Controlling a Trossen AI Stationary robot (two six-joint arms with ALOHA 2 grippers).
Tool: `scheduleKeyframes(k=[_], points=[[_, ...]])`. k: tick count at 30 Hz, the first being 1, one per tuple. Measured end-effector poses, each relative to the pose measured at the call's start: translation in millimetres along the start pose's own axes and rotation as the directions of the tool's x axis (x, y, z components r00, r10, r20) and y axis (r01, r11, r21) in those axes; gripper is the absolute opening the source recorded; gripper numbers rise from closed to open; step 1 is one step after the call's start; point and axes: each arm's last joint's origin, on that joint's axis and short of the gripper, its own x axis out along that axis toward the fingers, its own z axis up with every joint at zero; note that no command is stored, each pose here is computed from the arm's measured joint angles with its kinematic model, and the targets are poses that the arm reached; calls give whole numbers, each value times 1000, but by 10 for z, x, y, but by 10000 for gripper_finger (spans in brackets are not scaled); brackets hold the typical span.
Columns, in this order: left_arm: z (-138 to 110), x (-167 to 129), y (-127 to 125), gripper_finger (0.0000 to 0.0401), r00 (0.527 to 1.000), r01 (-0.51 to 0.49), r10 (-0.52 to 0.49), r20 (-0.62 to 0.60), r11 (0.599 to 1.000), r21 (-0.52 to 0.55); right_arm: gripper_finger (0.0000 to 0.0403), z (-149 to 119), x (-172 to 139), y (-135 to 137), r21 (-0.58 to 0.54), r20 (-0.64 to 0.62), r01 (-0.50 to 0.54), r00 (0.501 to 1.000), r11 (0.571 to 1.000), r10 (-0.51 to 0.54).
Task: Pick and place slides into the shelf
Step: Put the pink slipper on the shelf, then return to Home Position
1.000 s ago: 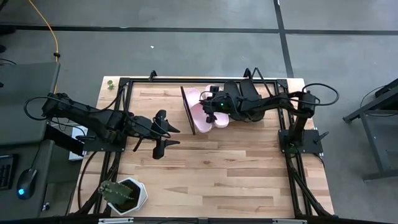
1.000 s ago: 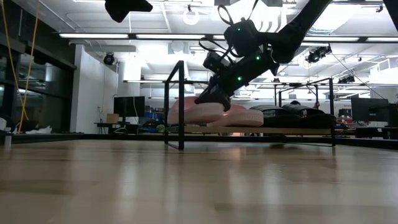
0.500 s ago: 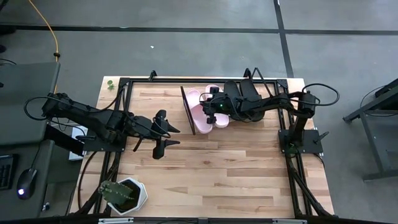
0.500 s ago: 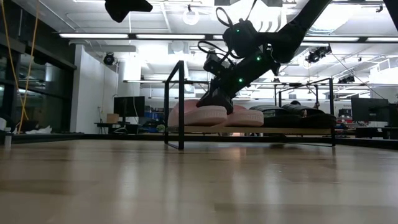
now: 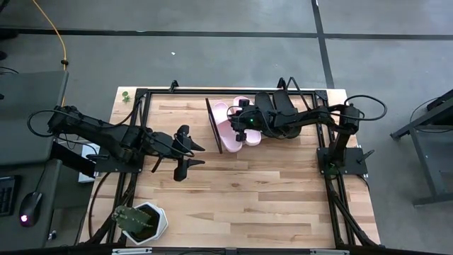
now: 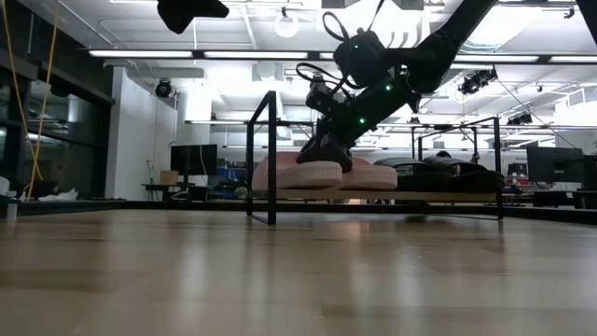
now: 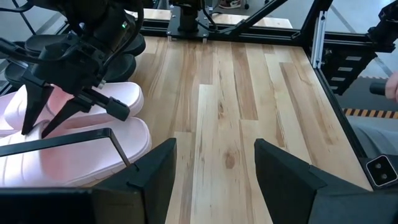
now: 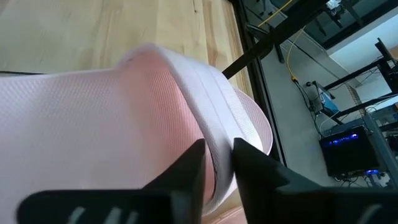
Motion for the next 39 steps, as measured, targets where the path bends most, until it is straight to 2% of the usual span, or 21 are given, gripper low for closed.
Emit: scheduleKeyframes(k=[8, 12, 14, 23, 29, 39], points=[[0, 0, 0, 200, 1000, 0, 0, 0, 1000, 0, 129, 18, 5, -11, 6, -13, 24, 1000, 1000, -24], [0, 0, 0, 200, 1000, 0, 0, 0, 1000, 0, 147, 140, -4, -4, -13, -57, 57, 997, 998, -58], [0, 0, 0, 200, 1000, 0, 0, 0, 1000, 0, 153, 222, -15, 9, -26, -72, 40, 997, 999, -42], [-4, 0, 1, 200, 1000, 0, 0, -4, 1000, 1, 158, 523, -94, 96, -56, -107, -48, 993, 997, 42], [-16, -1, 3, 200, 1000, -3, 3, -17, 1000, 4, 158, 615, -154, 101, -93, -166, -42, 986, 995, 26], [-25, -3, 15, 200, 999, -37, 37, -22, 999, 16, 158, 744, -590, -132, 46, -146, -80, 986, 996, 86]])
